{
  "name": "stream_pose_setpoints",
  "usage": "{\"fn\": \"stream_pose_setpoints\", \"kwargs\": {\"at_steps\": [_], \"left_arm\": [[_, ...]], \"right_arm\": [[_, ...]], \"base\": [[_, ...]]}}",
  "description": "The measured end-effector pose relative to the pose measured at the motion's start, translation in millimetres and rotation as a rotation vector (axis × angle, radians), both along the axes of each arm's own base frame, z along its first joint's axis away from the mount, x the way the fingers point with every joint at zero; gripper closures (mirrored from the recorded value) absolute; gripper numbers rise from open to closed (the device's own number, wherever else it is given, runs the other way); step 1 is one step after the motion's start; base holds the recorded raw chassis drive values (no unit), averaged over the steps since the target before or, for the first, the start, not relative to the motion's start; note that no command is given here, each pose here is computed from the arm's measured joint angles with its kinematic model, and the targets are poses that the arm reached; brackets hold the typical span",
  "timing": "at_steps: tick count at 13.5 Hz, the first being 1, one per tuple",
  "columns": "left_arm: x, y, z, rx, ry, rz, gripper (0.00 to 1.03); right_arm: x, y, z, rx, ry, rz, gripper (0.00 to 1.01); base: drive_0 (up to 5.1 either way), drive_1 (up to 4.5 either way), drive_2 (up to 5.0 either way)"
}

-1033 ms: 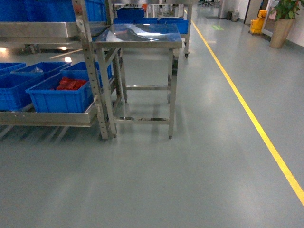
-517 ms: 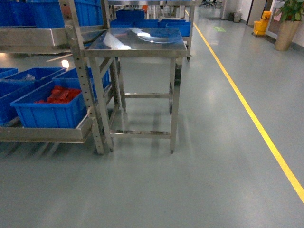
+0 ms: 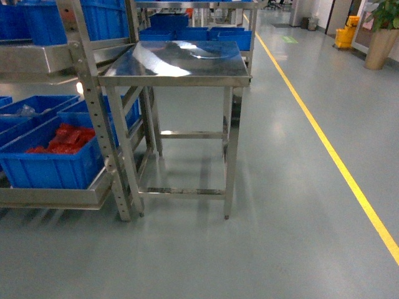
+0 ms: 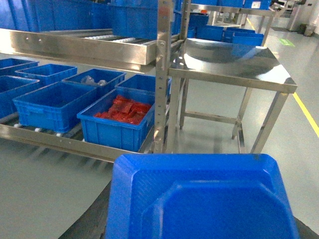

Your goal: Pick blue part to blue bin on bottom shelf

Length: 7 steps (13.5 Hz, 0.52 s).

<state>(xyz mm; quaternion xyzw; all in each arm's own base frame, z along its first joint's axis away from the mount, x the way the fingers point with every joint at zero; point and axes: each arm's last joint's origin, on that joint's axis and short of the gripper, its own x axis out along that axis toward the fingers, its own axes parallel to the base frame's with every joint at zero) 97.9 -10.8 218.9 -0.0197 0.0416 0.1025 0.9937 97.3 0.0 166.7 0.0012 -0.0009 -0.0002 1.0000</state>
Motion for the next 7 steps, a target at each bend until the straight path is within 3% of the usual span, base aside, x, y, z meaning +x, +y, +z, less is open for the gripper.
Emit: {"fn": "stream_pose_setpoints", "kwargs": {"at_steps": [7], "left_arm": [[0.1, 0.0, 0.1, 0.000, -0.001, 0.000, 0.60]], "right_arm": [[0.0, 0.0, -0.2, 0.000, 0.002, 0.000, 0.03]], "base": [[0.0, 4.17, -4.1]]}}
